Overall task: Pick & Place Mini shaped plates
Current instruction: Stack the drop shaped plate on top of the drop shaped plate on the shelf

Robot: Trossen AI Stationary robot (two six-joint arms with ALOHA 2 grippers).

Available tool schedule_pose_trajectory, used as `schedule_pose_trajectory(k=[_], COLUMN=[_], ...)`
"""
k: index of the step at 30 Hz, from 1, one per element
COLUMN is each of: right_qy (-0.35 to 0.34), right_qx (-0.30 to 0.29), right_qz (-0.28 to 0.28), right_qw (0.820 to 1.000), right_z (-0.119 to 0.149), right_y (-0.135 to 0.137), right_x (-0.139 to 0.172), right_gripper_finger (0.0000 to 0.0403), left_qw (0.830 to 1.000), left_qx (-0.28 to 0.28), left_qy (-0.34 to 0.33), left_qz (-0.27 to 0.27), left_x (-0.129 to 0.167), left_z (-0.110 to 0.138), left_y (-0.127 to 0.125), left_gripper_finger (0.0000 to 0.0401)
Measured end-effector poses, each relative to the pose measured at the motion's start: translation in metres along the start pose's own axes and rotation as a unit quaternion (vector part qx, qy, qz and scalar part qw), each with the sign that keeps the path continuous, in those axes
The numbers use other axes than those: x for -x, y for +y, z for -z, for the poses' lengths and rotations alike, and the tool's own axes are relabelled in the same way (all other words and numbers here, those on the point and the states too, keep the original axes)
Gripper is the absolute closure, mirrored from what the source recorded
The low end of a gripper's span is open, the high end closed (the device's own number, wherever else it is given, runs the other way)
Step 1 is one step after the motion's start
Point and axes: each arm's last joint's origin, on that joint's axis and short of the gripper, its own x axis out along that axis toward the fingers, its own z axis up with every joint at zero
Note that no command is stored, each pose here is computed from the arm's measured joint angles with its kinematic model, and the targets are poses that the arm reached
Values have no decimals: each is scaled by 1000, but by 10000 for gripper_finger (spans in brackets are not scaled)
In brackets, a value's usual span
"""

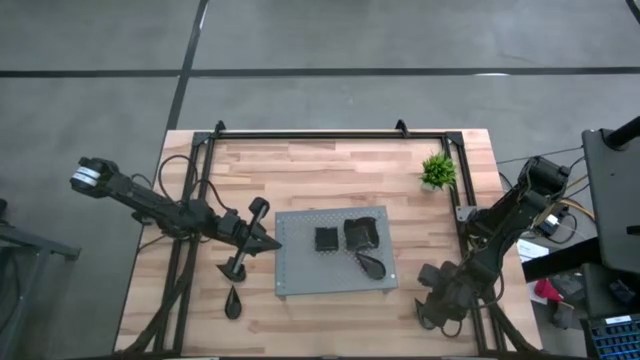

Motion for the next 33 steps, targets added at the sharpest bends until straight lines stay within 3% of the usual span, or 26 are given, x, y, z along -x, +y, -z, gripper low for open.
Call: schedule_pose_trajectory(k=[8,24,33], right_qy=[1,20,30], right_qx=[2,19,26], right_qz=[-41,-21,-24], right_qw=[999,999,999], right_z=[0,3,4], right_y=[0,3,3], right_x=[-8,-29,-24], right_gripper_finger=[312,333,340], left_qw=[1000,1000,1000], left_qx=[0,0,0], left_qy=[0,-3,-2], left_qz=[-1,-2,-8], left_x=[0,0,-1], left_z=[0,-1,2], left_y=[0,0,1], left_gripper_finger=[398,398,398])
